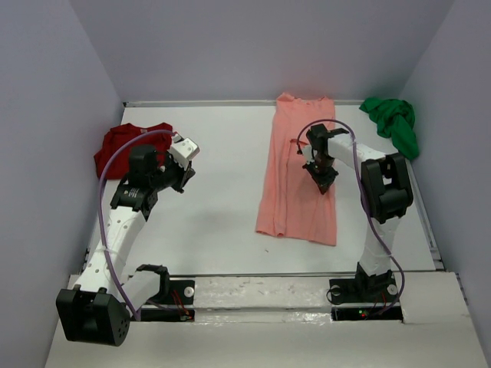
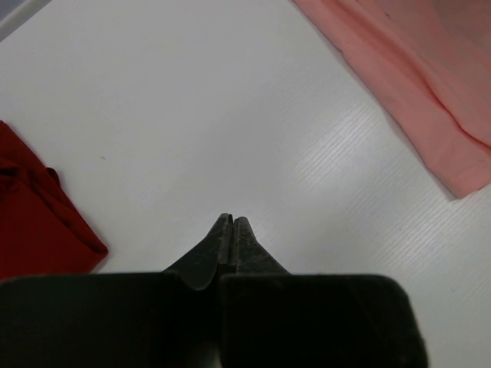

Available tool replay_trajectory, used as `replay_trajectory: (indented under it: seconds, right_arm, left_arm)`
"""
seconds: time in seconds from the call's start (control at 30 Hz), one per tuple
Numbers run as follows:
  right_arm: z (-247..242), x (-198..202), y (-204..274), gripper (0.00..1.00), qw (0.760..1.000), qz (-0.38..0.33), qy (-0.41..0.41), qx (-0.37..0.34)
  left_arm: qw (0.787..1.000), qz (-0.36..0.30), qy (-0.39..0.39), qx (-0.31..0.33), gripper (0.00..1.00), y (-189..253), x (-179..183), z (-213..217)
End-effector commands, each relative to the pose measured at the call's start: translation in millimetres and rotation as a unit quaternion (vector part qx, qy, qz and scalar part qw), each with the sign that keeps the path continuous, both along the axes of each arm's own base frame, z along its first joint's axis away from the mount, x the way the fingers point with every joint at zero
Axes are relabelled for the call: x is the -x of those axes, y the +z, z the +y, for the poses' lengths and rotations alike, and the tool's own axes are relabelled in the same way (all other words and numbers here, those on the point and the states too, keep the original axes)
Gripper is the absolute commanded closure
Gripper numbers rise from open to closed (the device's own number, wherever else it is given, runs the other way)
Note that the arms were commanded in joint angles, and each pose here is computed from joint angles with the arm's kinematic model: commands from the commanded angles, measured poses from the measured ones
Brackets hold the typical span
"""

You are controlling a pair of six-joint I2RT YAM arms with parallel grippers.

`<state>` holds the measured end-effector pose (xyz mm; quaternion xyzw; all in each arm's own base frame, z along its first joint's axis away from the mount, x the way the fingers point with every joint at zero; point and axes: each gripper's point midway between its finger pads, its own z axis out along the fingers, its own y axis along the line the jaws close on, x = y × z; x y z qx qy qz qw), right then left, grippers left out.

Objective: Fold and stack the t-shirts
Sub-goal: Fold the tshirt

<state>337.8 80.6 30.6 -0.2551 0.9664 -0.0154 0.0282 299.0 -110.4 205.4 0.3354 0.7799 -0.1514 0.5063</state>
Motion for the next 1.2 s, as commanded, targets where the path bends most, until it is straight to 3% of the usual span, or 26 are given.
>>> replay_trajectory:
  seconds: [0.0, 0.33, 0.9, 1.0, 1.03, 1.07, 1.17]
  right_arm:
    - [14.9, -2.4, 33.2, 1.00, 0.999, -0.026, 0.015, -0.045]
    - [23.1, -0.5, 44.4, 1.00, 0.997, -0.026, 0.023, -0.071]
    - [39.3, -4.4, 3.6, 1.00, 0.995, 0.026, 0.041, -0.082]
    - [45.0, -1.6, -4.9, 1.00, 0.994, 0.043, 0.048, -0.086]
    - [45.4, -1.5, -6.6, 0.93, 0.994, 0.045, 0.049, -0.087]
    - [45.3, 0.3, -10.3, 0.78, 0.994, 0.053, 0.050, -0.087]
    - [51.5, 1.6, -2.6, 0.63, 0.992, 0.047, 0.062, -0.098]
  left_arm:
    - [1.000, -0.027, -0.007, 0.008, 1.00, 14.2, -2.3, -3.3]
    - [1.000, -0.027, -0.004, 0.008, 1.00, 14.8, -2.6, -2.4]
    - [1.000, -0.029, 0.000, 0.007, 1.00, 14.5, -2.1, 0.8]
    - [1.000, -0.030, 0.001, 0.008, 0.95, 14.3, -2.1, 1.5]
    - [1.000, -0.030, 0.001, 0.009, 0.94, 13.9, -2.1, 1.7]
    - [1.000, -0.029, 0.001, 0.009, 0.94, 13.5, -2.3, 1.7]
    - [1.000, -0.029, 0.002, 0.008, 0.93, 13.7, -2.8, 2.2]
